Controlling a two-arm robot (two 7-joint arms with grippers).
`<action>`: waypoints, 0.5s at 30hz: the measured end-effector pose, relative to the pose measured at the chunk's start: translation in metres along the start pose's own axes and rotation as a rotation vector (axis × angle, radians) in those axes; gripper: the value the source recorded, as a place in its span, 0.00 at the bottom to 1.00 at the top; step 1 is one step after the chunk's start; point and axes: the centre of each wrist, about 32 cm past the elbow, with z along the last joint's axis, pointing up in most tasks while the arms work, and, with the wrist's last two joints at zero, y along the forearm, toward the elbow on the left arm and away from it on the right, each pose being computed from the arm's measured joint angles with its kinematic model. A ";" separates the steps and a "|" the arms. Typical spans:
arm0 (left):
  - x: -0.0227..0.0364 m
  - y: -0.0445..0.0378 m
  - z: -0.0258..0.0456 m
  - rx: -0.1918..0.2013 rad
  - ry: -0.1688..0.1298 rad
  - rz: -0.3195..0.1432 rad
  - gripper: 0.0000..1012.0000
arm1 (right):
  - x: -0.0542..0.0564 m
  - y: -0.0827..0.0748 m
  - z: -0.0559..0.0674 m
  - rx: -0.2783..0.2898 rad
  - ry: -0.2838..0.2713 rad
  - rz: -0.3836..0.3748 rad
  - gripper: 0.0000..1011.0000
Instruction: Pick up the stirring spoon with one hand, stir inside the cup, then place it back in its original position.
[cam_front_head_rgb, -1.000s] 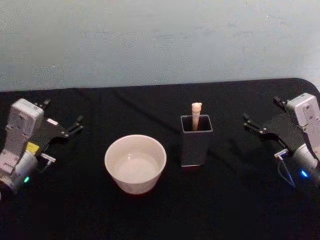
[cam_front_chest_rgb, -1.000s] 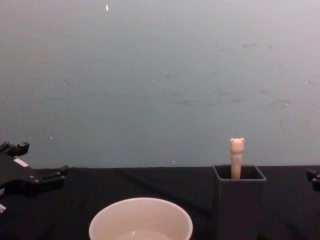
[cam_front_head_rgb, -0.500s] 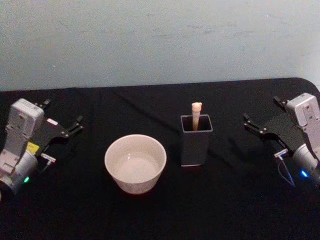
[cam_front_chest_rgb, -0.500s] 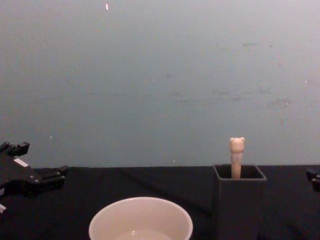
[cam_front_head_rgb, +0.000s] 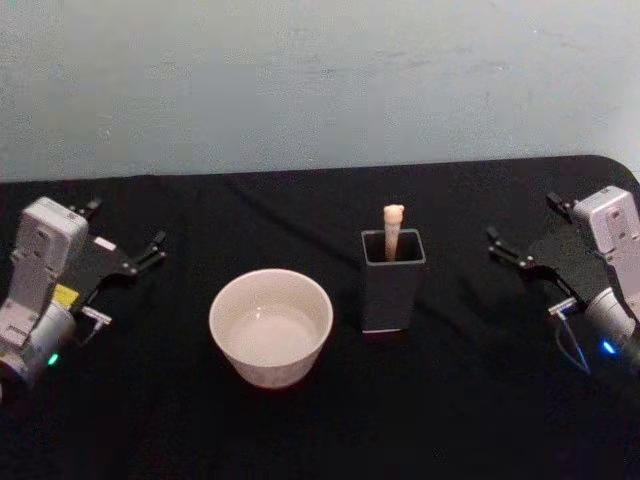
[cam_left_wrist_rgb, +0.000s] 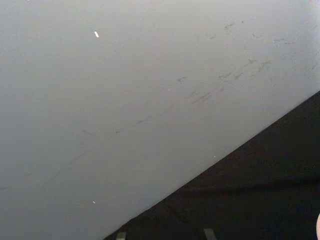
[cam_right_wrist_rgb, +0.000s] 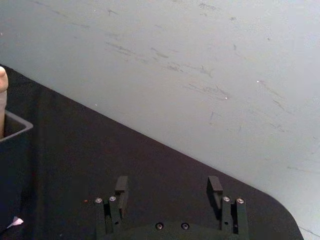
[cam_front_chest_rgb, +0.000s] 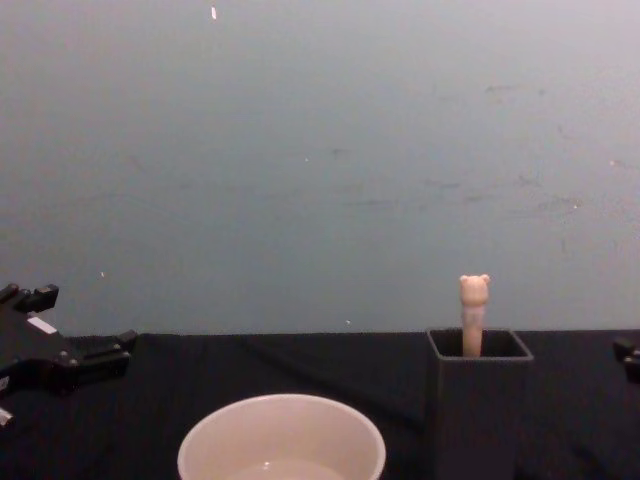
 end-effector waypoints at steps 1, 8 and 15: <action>0.0000 0.0000 0.0000 0.000 0.000 0.000 0.99 | 0.000 0.000 0.000 0.000 0.000 0.000 0.99; 0.0000 0.0000 0.0000 0.000 0.000 0.000 0.99 | 0.000 0.000 0.000 0.000 0.000 0.000 0.99; 0.0000 0.0000 0.0000 0.000 0.000 0.000 0.99 | 0.005 -0.002 0.005 0.029 0.026 0.043 0.99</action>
